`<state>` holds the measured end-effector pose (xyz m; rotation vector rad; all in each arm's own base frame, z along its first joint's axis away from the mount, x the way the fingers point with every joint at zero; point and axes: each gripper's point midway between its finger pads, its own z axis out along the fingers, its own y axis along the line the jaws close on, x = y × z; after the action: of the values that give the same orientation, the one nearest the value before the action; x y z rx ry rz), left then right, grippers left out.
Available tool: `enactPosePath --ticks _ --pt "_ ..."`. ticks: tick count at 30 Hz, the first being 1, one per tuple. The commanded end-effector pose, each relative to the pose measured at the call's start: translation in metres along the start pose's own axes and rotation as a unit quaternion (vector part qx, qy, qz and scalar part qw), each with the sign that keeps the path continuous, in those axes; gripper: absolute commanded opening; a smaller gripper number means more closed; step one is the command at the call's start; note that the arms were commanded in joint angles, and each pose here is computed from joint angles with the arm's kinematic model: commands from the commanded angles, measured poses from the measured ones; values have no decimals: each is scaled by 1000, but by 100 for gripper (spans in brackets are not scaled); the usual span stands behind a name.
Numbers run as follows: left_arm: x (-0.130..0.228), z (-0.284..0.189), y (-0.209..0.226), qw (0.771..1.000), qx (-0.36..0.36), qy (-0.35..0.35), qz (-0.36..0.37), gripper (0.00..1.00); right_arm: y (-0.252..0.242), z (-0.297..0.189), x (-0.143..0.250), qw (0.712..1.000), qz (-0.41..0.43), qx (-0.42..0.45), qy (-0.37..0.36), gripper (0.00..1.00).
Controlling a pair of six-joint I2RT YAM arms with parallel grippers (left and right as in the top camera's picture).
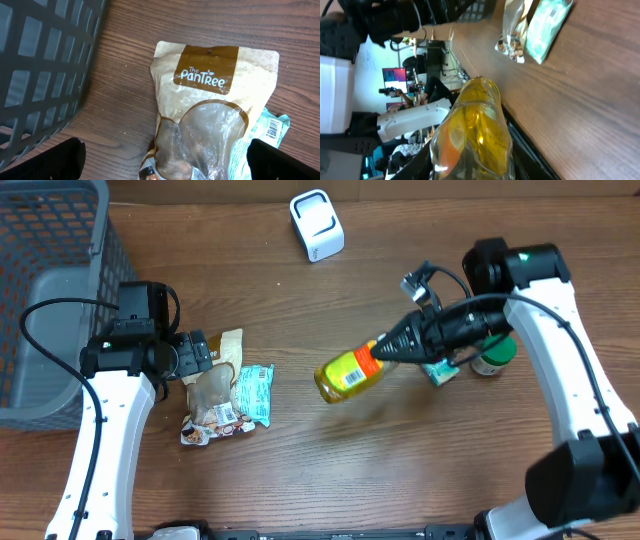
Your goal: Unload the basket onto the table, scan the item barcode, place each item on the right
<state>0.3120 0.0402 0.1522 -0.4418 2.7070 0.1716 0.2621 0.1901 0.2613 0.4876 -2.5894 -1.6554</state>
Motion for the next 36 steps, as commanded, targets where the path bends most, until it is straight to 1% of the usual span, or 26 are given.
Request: enactPosePath --ticks 1,10,22,36 --pt "-6 -5 -3 1000 5 -8 8 99 25 -6 16 999 -21 -20 -20 28" --pt "-6 -5 -3 1000 5 -8 8 100 40 -10 32 998 -47 -16 -31 28" --pt "-6 -5 -3 1000 5 -8 8 99 39 -10 26 997 -66 -13 -39 28" --pt "-6 -5 -3 1000 5 -8 8 100 39 -10 26 997 -66 -13 -39 28"
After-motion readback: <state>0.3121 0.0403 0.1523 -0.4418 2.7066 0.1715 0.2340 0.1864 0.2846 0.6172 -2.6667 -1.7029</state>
